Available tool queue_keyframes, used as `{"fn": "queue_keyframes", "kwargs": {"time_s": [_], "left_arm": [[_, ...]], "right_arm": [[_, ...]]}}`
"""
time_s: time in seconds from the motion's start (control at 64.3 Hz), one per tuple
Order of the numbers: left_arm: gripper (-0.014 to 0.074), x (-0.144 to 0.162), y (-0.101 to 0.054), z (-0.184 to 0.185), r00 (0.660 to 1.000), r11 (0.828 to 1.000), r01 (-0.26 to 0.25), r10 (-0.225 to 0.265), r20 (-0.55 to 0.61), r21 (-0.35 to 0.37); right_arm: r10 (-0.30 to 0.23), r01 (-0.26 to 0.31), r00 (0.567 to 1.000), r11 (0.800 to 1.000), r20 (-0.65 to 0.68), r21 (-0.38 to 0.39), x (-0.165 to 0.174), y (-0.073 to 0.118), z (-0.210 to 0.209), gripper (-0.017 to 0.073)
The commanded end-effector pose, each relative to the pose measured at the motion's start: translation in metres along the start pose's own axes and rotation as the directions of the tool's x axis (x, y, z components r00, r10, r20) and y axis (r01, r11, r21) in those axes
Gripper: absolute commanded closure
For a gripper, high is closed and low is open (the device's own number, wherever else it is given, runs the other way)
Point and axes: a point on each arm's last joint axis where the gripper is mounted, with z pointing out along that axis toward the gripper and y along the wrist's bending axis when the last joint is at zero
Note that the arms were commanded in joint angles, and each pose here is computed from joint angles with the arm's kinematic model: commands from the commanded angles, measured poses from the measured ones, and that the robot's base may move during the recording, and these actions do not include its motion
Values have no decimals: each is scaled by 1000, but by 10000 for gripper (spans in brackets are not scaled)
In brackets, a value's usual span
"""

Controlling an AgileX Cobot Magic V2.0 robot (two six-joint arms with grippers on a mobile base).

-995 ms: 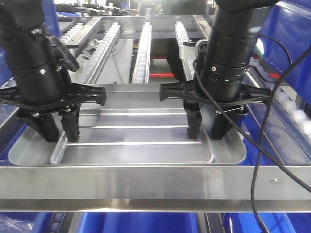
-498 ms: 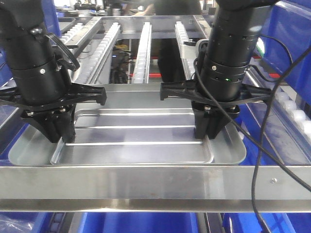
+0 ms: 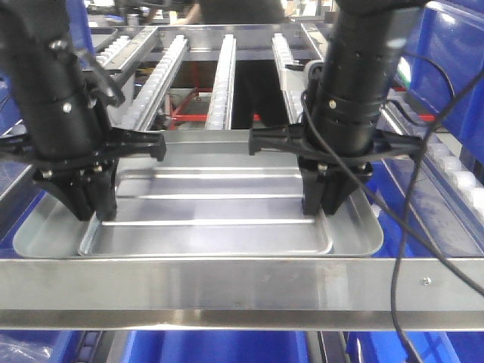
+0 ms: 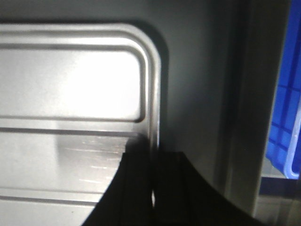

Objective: Grab silver tray and place in blue box
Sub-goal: 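Lift the tray with both grippers and pull it toward the robot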

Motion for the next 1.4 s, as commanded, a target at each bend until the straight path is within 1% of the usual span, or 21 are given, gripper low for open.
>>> {"fn": "queue_keyframes", "kwargs": {"time_s": [0.0, 0.078, 0.155, 0.218, 0.28, 0.342, 0.42, 0.435, 0.498, 0.544, 0.606, 0.653, 0.7, 0.731, 0.793, 0.917, 0.964, 1.042, 1.12, 1.213, 1.384], "left_arm": [[608, -18, -2, -42, 996, 1000, 11, -13, 87, 26], [608, -26, -4, -65, 990, 999, 15, -22, 141, 49], [608, -29, -5, -82, 983, 996, 31, -45, 178, 82], [608, -28, -5, -95, 978, 993, 43, -64, 201, 107], [608, -24, -6, -102, 977, 991, 62, -85, 198, 117], [608, -19, -8, -108, 976, 992, 58, -80, 201, 113], [608, -10, -16, -111, 975, 995, 39, -59, 214, 96], [608, -9, -18, -112, 974, 994, 44, -64, 216, 96], [608, -1, -24, -114, 974, 995, 37, -57, 218, 93], [608, 5, -29, -114, 976, 994, 41, -62, 209, 102], [607, 11, -32, -113, 979, 994, 33, -53, 196, 106], [607, 16, -35, -112, 981, 994, 19, -39, 189, 108], [607, 22, -35, -112, 984, 994, 17, -35, 177, 105], [607, 25, -35, -112, 984, 994, 30, -49, 172, 109], [607, 32, -35, -113, 985, 993, 33, -51, 162, 112], [596, 56, -39, -118, 990, 992, -6, -12, 141, 127], [596, 65, -39, -120, 991, 991, -10, -8, 135, 133], [596, 77, -39, -123, 991, 990, 8, -27, 134, 141], [596, 86, -38, -126, 989, 990, 10, -31, 145, 140], [596, 92, -38, -129, 988, 991, -5, -15, 153, 134], [596, 92, -38, -130, 988, 990, 3, -24, 151, 139]], "right_arm": [[-5, 10, 994, 999, 107, -48, -18, 6, -48, 508], [19, -10, 989, 998, 144, -59, -21, 6, -67, 508], [44, -33, 985, 997, 169, -71, -22, 5, -79, 508], [47, -35, 983, 997, 180, -71, -21, 3, -89, 508], [48, -37, 983, 997, 178, -65, -19, 1, -95, 508], [53, -43, 983, 997, 176, -62, -17, -1, -101, 508], [64, -52, 979, 996, 191, -70, -12, -2, -109, 508], [64, -51, 979, 996, 195, -68, -11, -2, -109, 508], [62, -52, 976, 997, 207, -54, -4, -5, -113, 508], [71, -62, 975, 997, 212, -48, 2, -7, -115, 508], [69, -64, 974, 998, 214, -30, 12, -10, -116, 508], [53, -52, 974, 999, 219, -11, 22, -12, -118, 508], [50, -50, 974, 999, 222, -4, 31, -13, -120, 508], [48, -49, 973, 999, 224, -3, 39, -13, -122, 508], [54, -53, 973, 999, 226, -9, 49, -15, -125, 508], [61, -57, 974, 998, 218, -28, 65, -20, -132, 508], [62, -58, 975, 998, 212, -26, 69, -23, -134, 508], [66, -61, 978, 998, 199, -31, 77, -25, -136, 508], [71, -65, 979, 997, 191, -38, 88, -26, -137, 508], [74, -66, 980, 997, 183, -49, 100, -28, -136, 508], [85, -77, 980, 996, 178, -52, 103, -29, -135, 508]]}}
